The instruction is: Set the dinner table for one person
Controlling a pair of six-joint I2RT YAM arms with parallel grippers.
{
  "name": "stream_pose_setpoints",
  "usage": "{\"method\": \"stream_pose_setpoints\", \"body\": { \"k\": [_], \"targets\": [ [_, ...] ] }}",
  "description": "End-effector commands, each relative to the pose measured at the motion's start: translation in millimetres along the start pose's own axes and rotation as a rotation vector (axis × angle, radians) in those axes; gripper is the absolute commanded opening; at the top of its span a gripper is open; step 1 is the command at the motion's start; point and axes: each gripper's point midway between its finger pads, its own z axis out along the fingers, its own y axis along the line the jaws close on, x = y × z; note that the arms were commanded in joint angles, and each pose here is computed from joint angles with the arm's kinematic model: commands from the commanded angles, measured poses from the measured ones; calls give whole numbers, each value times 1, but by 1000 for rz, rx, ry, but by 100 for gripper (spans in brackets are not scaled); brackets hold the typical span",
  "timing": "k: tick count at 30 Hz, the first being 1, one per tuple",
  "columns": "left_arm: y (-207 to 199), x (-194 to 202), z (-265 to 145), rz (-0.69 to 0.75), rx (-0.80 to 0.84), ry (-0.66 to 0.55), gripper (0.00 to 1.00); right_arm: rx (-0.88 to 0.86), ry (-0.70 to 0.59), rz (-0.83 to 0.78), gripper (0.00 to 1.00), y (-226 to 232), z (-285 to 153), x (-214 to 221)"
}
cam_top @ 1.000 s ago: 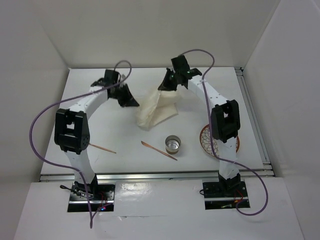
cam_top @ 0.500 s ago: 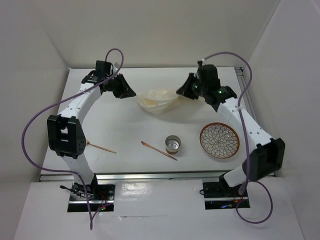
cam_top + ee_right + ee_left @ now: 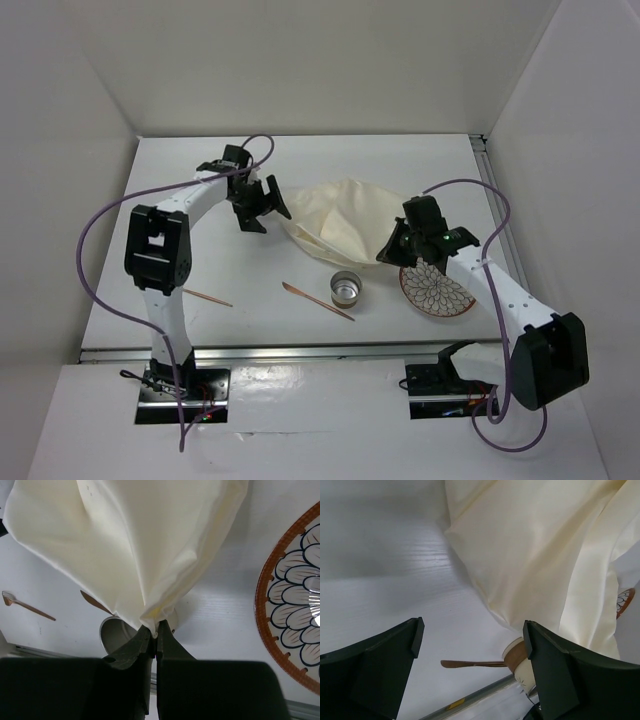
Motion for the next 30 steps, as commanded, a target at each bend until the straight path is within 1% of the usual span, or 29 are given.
{"method": "stream_pose_setpoints", "body": {
  "k": [1,3,8,12,13,15,16,18,20,21,24,25,27,28,29,30],
  "targets": [
    [1,-9,7,41,-36,-6,100,-14,-39,27,0,6,-4,-9],
    [4,-15,14,30,-56,-14,100,-20,-45,16,0,11,-5,-15],
    [14,-35,33,7,-115,-54,89,-10,-48,16,0,13,-7,-20],
    [16,-45,48,6,-155,-49,83,1,-74,23,0,9,-12,-25],
    [16,-43,57,12,-160,-36,83,-5,-81,22,0,11,-14,-25],
    [7,-50,57,0,-132,-51,83,-13,-73,22,0,12,-15,-24],
    [7,-52,61,-11,-127,-58,80,-7,-67,23,0,10,-15,-23],
    [6,-61,68,-20,-129,-76,72,-7,-67,23,0,10,-15,-22],
    [12,-62,74,-27,-151,-68,63,-14,-75,22,0,12,-17,-23],
    [14,-63,81,-31,-158,-59,51,-15,-76,22,0,11,-20,-23],
    [19,-57,89,-42,-181,-37,44,-13,-91,21,0,11,-22,-25],
    [17,-60,89,-37,-173,-49,34,-13,-91,21,0,11,-22,-25],
    [17,-60,89,-37,-172,-49,33,-7,-84,22,0,9,-22,-23],
    [16,-62,91,-35,-170,-52,24,-13,-91,22,0,12,-24,-26],
    [12,-66,89,-31,-162,-63,9,1,-76,23,0,9,-22,-23],
    [15,-66,90,-35,-177,-58,0,1,-76,23,0,9,-22,-23]
  ]
}}
